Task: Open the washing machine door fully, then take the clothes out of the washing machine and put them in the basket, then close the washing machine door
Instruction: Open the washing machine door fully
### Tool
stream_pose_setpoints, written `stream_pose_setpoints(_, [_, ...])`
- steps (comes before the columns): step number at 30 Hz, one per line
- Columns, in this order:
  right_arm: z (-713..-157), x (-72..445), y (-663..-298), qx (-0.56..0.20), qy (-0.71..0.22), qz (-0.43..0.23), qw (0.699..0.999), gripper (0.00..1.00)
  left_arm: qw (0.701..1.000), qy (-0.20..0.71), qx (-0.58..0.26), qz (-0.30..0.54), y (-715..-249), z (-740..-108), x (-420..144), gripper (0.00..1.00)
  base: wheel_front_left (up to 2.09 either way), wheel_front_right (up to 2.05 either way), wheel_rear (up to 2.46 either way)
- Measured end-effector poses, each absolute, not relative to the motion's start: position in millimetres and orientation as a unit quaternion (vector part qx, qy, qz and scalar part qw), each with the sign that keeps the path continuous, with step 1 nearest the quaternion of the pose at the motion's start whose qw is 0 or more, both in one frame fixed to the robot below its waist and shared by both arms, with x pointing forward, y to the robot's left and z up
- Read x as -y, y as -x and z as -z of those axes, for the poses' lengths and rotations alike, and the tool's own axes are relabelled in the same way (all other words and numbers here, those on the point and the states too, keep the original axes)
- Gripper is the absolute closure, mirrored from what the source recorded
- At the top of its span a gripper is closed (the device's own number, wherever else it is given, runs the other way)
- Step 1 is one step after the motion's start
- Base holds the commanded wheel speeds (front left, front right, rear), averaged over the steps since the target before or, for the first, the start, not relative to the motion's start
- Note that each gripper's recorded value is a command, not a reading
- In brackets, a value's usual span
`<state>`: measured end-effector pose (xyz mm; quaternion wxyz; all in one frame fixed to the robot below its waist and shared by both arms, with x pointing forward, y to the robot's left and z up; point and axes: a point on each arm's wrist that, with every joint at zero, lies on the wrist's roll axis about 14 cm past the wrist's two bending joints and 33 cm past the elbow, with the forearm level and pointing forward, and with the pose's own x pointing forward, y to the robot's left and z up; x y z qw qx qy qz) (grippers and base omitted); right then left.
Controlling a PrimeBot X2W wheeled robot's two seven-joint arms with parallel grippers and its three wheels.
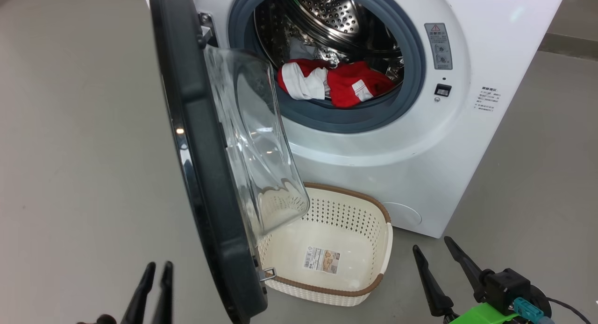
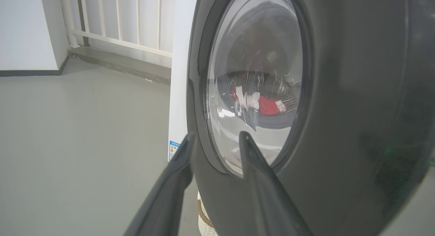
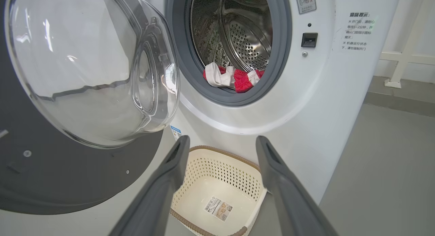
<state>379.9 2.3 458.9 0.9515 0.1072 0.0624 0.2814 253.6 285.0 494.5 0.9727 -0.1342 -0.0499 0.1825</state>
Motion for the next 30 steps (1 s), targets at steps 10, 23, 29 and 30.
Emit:
stream_pose_setpoints(10, [-462, -7, -377, -0.060, -0.109, -0.289, 0.949, 0.00, 0.958, 0.050, 0.228, -0.167, -258, -617, -297, 1.00, 0.00, 0.00, 0.00])
stream_pose_setpoints(23, [-459, -3, -378, -0.063, -0.112, -0.283, 0.950, 0.00, 0.971, 0.066, 0.230, 0.004, -287, -627, -184, 1.00, 0.00, 0.00, 0.00])
stream_pose_setpoints(29, [-457, -1, -378, -0.065, -0.113, -0.279, 0.952, 0.00, 0.985, 0.120, 0.119, 0.021, -294, -556, -164, 1.00, 0.00, 0.00, 0.00])
stream_pose_setpoints(30, [-457, 0, -378, -0.065, -0.113, -0.278, 0.952, 0.00, 0.987, 0.122, 0.103, 0.018, -294, -545, -164, 1.00, 0.00, 0.00, 0.00])
